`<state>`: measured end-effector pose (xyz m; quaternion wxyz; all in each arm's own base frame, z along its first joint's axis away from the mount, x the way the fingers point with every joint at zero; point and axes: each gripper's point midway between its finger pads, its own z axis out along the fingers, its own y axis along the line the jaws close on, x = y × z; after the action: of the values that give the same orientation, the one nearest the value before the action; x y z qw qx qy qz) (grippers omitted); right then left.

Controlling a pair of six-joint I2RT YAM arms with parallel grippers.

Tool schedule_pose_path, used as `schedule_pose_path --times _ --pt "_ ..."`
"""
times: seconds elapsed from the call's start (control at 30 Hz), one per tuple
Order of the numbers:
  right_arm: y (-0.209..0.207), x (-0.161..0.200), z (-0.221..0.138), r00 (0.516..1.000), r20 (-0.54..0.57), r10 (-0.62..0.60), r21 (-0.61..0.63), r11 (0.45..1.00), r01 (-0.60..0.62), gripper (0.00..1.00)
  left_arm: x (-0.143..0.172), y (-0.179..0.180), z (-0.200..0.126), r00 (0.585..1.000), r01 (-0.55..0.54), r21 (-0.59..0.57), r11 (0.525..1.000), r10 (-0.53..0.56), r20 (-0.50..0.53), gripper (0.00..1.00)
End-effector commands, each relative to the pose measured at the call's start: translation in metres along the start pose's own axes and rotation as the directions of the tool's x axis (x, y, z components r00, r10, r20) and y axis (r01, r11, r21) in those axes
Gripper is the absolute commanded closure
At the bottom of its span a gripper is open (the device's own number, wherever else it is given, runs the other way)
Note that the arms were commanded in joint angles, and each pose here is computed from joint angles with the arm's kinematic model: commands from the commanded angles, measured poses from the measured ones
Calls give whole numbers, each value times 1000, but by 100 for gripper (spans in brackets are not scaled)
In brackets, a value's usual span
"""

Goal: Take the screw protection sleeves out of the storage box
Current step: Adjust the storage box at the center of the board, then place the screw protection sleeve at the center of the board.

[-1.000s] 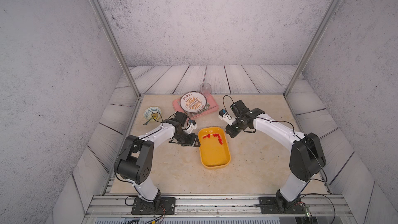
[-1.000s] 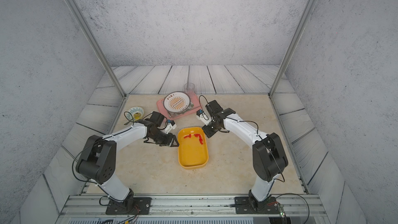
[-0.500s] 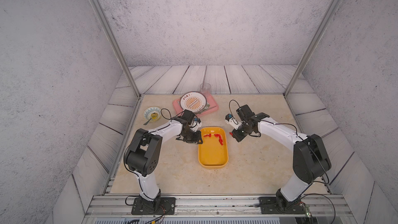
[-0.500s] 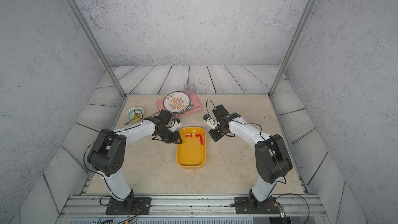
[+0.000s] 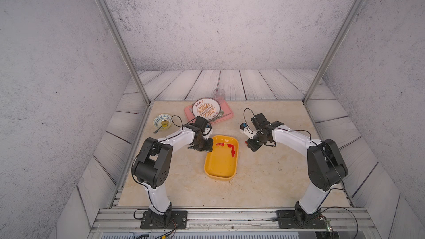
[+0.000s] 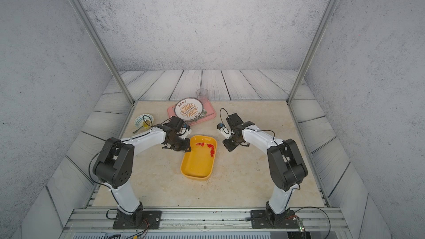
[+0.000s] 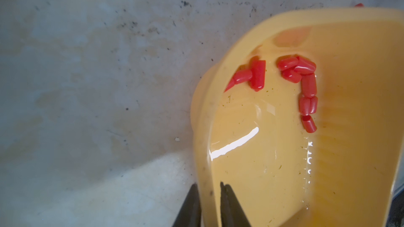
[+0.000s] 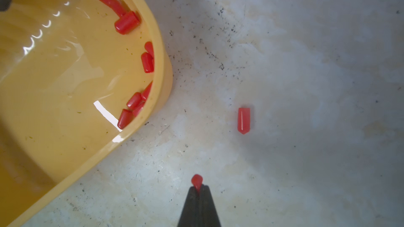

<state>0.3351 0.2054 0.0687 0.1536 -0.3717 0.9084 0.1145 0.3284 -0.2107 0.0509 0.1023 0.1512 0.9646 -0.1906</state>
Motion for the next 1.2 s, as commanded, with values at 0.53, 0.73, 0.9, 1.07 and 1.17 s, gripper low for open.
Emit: schedule_pose_path --times 0.53,0.73,0.9,1.07,1.17 --pt "-23 -4 49 988 -152 32 38 999 -27 94 4 26 -20 998 42 -38 998 -40 48 77" --pt "-23 -1 55 981 -190 34 34 999 -27 91 2 21 -23 997 45 -13 999 -44 57 76" --pt "-19 -2 54 980 -195 43 13 999 -41 79 2 19 -24 997 45 -4 999 -44 58 75" --pt "-13 -4 43 980 -193 42 -7 999 -45 73 3 16 -25 998 44 8 999 -45 54 74" --pt "-7 -9 26 985 -167 28 -25 999 -33 72 4 13 -28 998 36 22 999 -37 53 73"
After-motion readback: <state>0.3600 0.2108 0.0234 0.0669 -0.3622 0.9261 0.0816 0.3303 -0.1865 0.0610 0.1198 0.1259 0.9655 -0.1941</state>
